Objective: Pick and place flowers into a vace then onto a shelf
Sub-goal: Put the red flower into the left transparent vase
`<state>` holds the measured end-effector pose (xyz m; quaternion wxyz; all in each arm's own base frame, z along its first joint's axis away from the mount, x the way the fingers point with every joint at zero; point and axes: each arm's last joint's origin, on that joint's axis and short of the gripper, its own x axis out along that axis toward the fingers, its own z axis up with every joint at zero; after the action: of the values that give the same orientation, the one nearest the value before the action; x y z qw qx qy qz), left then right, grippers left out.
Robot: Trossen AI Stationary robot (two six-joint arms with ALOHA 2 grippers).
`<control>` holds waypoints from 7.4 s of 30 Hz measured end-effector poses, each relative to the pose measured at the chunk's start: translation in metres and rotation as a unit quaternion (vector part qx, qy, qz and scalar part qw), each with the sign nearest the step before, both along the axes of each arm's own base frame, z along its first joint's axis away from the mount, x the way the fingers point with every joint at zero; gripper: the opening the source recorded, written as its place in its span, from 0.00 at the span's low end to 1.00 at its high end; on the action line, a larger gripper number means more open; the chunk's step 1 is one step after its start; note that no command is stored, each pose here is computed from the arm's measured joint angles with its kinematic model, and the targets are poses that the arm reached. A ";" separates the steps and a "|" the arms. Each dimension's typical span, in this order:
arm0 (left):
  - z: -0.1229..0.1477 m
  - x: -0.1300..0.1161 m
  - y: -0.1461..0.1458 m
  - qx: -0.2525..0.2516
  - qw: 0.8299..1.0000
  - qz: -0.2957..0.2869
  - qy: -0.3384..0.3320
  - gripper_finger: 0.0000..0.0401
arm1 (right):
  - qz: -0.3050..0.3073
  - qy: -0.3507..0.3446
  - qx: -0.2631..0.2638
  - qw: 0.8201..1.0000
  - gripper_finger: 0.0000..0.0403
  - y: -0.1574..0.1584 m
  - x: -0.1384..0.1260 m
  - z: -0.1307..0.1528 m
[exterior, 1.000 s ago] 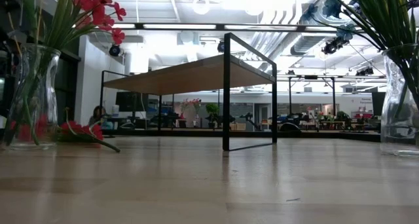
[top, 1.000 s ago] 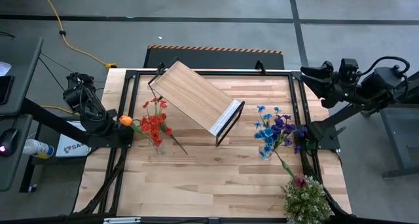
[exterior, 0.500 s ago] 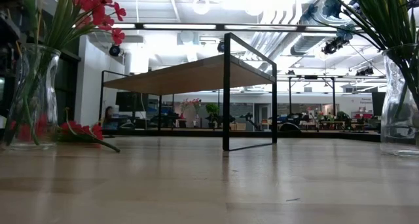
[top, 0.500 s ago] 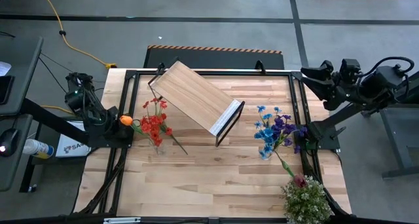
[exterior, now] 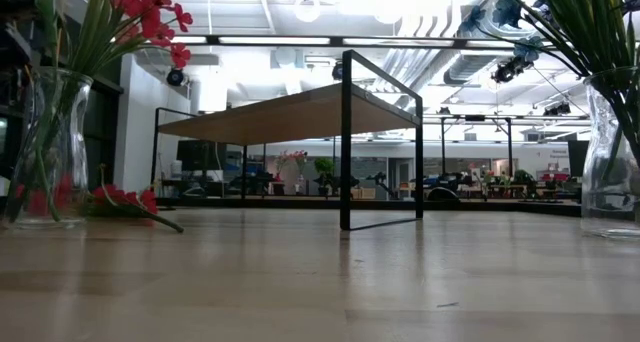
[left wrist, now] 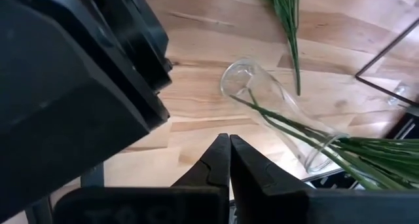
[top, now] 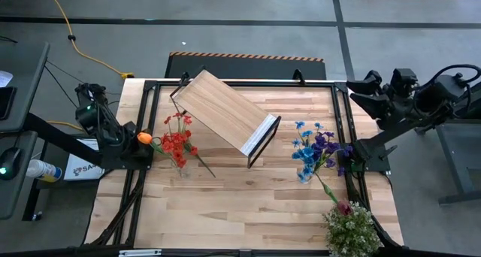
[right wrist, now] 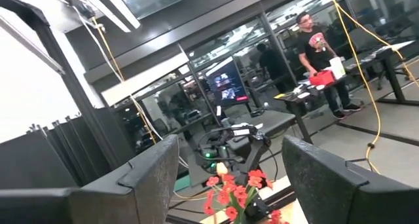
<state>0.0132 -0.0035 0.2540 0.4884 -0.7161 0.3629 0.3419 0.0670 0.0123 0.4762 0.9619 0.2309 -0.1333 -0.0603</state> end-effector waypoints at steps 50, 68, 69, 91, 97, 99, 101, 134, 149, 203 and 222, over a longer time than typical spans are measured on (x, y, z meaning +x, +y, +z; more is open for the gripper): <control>0.017 0.002 0.021 0.139 0.953 0.161 -0.216 0.12 | 0.073 -0.083 -0.023 0.994 0.65 0.003 -0.005 0.015; 0.003 0.018 0.007 0.188 0.930 0.243 -0.202 0.12 | 0.058 -0.089 -0.032 0.994 0.65 0.002 -0.006 0.016; 0.004 0.019 0.006 0.187 0.930 0.244 -0.201 0.12 | 0.058 -0.089 -0.033 0.994 0.65 0.002 -0.006 0.016; 0.001 0.048 -0.009 0.233 0.928 0.264 -0.126 0.12 | 0.064 -0.090 -0.040 0.993 0.65 0.002 -0.006 0.016; 0.002 0.044 -0.003 0.240 0.922 0.279 -0.118 0.12 | 0.065 -0.090 -0.036 0.993 0.65 0.002 -0.006 0.016; 0.002 0.043 -0.001 0.239 0.923 0.279 -0.119 0.12 | 0.066 -0.090 -0.037 0.993 0.65 0.002 -0.006 0.016; 0.003 0.042 -0.001 0.238 0.926 0.270 -0.118 0.12 | 0.068 -0.091 -0.036 0.993 0.65 0.002 -0.006 0.016; 0.004 0.046 -0.006 0.166 0.950 0.239 -0.116 0.12 | 0.049 -0.100 -0.049 0.993 0.65 0.001 -0.007 0.019; 0.006 0.055 0.007 0.180 0.944 0.264 -0.086 0.12 | 0.042 -0.101 -0.057 0.992 0.65 0.001 -0.007 0.020; -0.039 0.106 0.098 0.008 0.987 0.131 0.098 0.12 | 0.047 -0.105 -0.044 0.992 0.65 0.003 -0.003 0.021; -0.038 0.109 0.101 0.051 0.992 0.086 0.076 0.12 | 0.059 -0.104 -0.048 0.992 0.65 0.004 -0.002 0.020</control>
<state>0.1222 0.0978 0.2165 0.4643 -0.6905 0.3185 0.4541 0.0645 0.0161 0.4962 0.9547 0.1971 -0.2214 0.0278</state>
